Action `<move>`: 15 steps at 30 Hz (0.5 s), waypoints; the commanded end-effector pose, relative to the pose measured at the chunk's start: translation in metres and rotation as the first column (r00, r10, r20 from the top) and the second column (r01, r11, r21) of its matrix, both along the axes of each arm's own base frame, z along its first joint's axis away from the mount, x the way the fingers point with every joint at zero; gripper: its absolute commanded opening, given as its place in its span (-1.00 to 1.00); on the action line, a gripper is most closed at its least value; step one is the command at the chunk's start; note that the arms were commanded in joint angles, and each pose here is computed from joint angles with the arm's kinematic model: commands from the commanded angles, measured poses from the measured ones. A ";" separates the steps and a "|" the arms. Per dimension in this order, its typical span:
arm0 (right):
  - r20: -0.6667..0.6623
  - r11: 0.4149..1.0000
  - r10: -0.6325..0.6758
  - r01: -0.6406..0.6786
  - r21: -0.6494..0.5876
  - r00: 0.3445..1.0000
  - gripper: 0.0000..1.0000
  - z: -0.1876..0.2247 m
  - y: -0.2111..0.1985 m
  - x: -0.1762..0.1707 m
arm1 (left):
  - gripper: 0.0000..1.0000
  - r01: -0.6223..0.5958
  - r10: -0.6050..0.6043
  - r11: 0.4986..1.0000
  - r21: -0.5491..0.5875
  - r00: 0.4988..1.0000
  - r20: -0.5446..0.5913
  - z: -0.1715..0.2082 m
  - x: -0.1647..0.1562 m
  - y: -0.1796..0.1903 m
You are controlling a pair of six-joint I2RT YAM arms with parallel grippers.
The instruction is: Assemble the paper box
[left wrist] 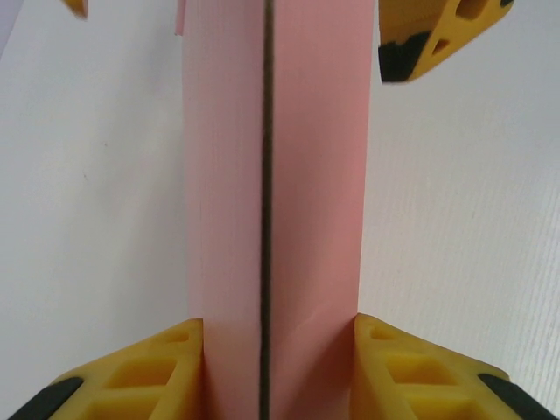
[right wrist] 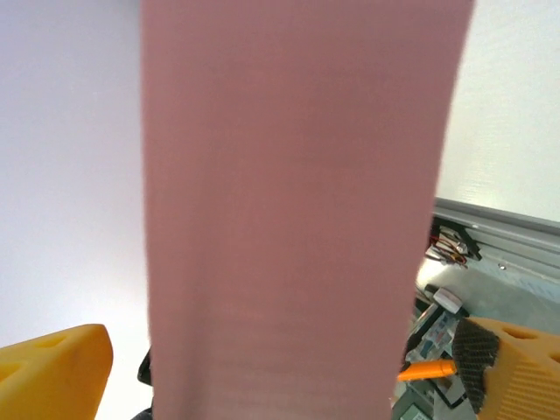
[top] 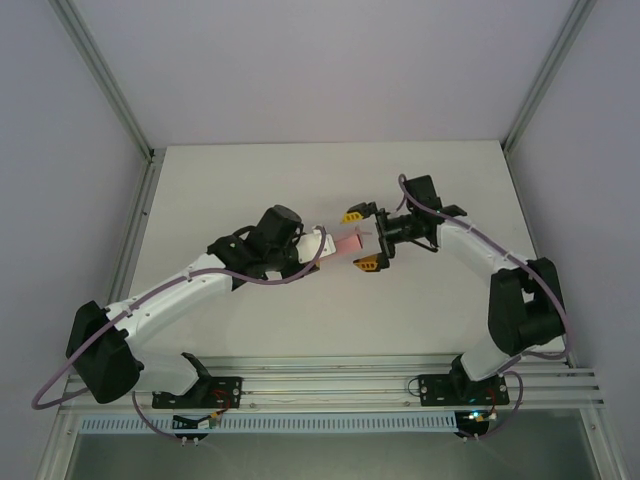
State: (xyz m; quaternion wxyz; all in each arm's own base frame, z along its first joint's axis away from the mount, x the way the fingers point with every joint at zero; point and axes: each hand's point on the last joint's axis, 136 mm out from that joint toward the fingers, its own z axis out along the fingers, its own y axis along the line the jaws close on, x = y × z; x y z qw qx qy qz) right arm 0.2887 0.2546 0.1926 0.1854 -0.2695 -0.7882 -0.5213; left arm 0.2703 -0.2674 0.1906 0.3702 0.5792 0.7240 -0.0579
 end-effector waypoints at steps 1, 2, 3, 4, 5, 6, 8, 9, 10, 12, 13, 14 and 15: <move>0.064 0.989 -0.043 0.051 -0.137 0.997 1.00 -0.010 -0.030 -0.003 | -0.35 0.051 -0.052 0.999 -0.018 0.997 -0.051 -0.001 -0.006 -0.010; 0.097 0.980 -0.065 0.082 -0.181 0.993 1.00 -0.013 -0.045 -0.001 | -0.35 0.075 -0.074 0.997 0.005 0.994 -0.078 -0.007 -0.011 -0.010; 0.166 0.970 -0.080 0.115 -0.212 0.983 1.00 -0.012 -0.059 0.005 | -0.34 0.076 -0.073 0.997 0.028 0.992 -0.100 -0.015 -0.011 -0.009; 0.248 0.953 -0.093 0.158 -0.258 0.964 1.00 -0.009 -0.075 0.012 | -0.35 0.077 -0.070 0.996 0.052 0.989 -0.129 -0.021 -0.011 -0.007; 0.368 0.932 -0.086 0.206 -0.299 0.926 1.00 0.000 -0.092 0.020 | -0.35 0.082 -0.067 0.993 0.082 0.984 -0.168 -0.030 -0.012 -0.005; 0.509 0.915 -0.044 0.239 -0.324 0.859 1.00 0.014 -0.103 0.029 | -0.38 0.083 -0.062 0.991 0.102 0.978 -0.200 -0.035 -0.011 -0.005; 0.711 0.837 0.072 0.345 -0.424 0.700 1.00 0.037 -0.132 0.039 | -0.41 0.110 -0.073 0.988 0.109 0.953 -0.295 -0.049 -0.012 -0.001; 0.788 0.813 0.146 0.382 -0.440 0.598 1.00 0.049 -0.139 0.040 | -0.41 0.112 -0.073 0.989 0.100 0.940 -0.332 -0.052 -0.010 0.000; 0.831 0.781 0.162 0.445 -0.438 0.532 1.00 0.054 -0.148 0.038 | -0.41 0.119 -0.079 0.989 0.085 0.922 -0.378 -0.053 -0.010 0.000; 0.928 0.848 0.249 0.402 -0.346 0.276 1.00 0.072 -0.131 0.025 | -0.40 0.164 -0.114 0.984 0.072 0.886 -0.449 -0.053 -0.013 -0.001; 0.951 0.905 0.296 0.290 -0.311 0.093 1.00 0.080 -0.112 0.005 | -0.39 0.188 -0.132 0.979 0.072 0.870 -0.475 -0.053 -0.014 -0.002; 0.953 0.939 0.301 0.182 -0.292 -0.028 1.00 0.085 -0.098 -0.014 | -0.38 0.205 -0.141 0.976 0.079 0.859 -0.492 -0.053 -0.013 -0.002; 0.946 0.952 0.303 0.086 -0.294 -0.119 1.00 0.086 -0.088 -0.032 | -0.37 0.218 -0.141 0.971 0.095 0.849 -0.509 -0.055 -0.011 -0.002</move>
